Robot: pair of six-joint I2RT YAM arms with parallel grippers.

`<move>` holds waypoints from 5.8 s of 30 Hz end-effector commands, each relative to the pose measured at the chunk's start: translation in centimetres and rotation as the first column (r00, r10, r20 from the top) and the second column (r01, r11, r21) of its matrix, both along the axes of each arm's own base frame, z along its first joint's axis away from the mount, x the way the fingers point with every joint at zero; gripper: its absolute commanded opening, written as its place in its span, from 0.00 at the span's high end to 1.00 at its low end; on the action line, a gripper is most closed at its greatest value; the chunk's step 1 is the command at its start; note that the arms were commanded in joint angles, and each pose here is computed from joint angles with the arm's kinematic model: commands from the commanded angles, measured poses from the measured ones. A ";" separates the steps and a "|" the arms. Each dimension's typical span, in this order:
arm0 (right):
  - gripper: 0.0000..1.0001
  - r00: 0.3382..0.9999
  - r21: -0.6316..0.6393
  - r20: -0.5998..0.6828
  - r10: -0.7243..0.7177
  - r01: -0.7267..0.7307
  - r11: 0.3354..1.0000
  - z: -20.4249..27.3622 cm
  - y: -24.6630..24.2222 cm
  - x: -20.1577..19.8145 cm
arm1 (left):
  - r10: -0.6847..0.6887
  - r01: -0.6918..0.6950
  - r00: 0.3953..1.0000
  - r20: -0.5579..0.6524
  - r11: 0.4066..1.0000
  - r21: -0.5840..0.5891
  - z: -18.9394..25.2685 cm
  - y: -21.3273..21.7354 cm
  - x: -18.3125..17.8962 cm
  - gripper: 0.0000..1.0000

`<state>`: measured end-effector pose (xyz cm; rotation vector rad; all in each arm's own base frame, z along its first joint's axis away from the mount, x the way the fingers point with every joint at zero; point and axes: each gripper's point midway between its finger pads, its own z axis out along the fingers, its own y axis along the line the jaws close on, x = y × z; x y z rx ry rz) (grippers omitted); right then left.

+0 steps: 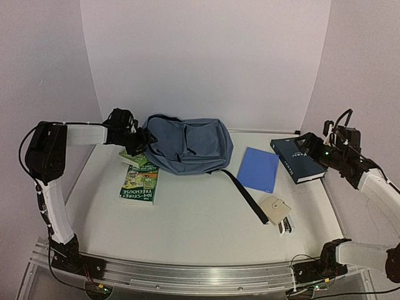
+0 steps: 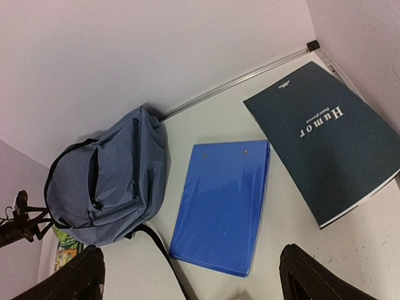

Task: Pack the student bag
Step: Pick up the student bag at the center of the board, then place the student bag at the center of the board, then unzip the student bag at the center of the board.

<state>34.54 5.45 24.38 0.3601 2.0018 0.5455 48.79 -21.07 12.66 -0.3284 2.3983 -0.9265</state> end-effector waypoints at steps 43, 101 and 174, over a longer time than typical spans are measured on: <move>0.78 0.836 0.045 -0.358 0.415 -0.429 0.902 -18.9 31.0 6.7 | -0.153 0.154 0.986 0.058 0.988 -0.016 8.1 3.5 -19.1 1.00; 0.48 0.801 0.038 -0.415 0.432 -0.459 0.888 -15.3 33.5 -4.7 | -0.450 0.443 0.893 0.003 0.881 0.166 5.1 -12.9 -21.8 0.26; 1.00 0.917 -0.057 -0.356 0.181 -0.214 0.975 -17.4 29.1 -2.8 | -0.218 0.139 0.973 0.074 0.812 0.566 2.7 -8.4 -19.4 1.00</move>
